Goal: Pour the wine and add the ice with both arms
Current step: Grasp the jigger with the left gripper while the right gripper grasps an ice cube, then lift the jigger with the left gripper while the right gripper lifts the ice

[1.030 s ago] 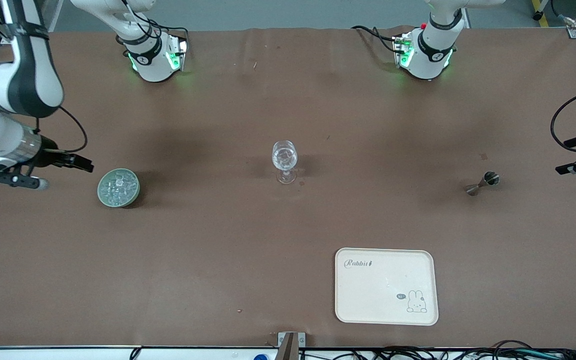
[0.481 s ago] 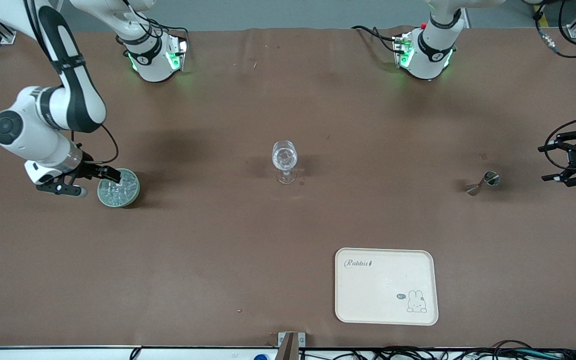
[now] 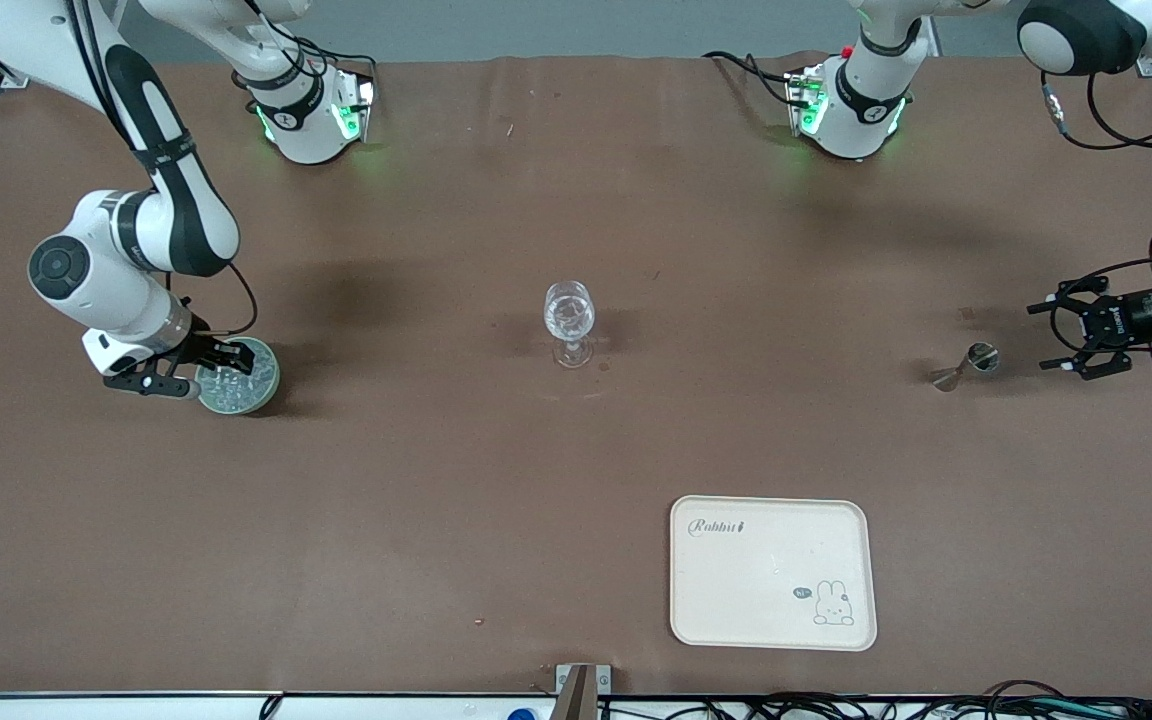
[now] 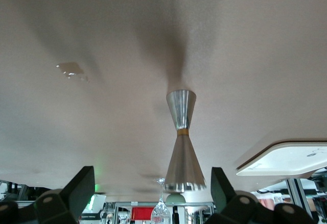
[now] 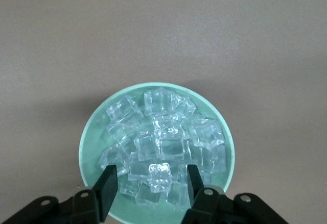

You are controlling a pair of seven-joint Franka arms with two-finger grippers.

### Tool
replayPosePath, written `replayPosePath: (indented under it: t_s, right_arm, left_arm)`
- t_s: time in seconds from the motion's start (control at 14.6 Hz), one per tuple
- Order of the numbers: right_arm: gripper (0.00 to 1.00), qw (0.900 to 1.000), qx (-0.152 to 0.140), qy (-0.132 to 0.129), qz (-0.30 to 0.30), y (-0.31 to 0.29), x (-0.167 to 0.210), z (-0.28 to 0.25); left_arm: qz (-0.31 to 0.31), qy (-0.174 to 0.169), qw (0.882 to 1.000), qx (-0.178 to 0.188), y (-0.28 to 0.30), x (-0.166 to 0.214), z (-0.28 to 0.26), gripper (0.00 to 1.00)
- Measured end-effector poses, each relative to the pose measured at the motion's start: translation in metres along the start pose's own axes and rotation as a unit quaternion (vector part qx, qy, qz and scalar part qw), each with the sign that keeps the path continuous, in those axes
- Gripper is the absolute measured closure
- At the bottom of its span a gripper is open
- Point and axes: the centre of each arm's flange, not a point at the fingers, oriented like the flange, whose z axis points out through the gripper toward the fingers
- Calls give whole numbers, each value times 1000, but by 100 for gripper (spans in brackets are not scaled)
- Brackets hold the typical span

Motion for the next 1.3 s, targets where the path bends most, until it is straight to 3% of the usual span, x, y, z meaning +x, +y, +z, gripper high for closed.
replayPosePath:
  t_s: [0.34,0.69,0.89,0.96,1.3]
  right_arm:
    - [44,1000,-1,-3,-1,0,-5,14]
    - [51,1000,-2,-8,-1,0,-7,17]
    - [59,1000,-2,-8,-1,0,-7,17]
    - [65,1000,-2,-8,-1,0,-7,17]
    - [65,1000,-2,-10,-1,0,-8,18]
  left_arm:
    - [-3,-38,998,-51,-6,32,43,5]
    - [5,-56,997,-55,-11,37,68,9]
    - [4,-75,994,-76,-5,34,82,11]
    - [1,-84,993,-81,-5,33,91,16]
    - [-10,-97,991,-87,-12,35,103,22]
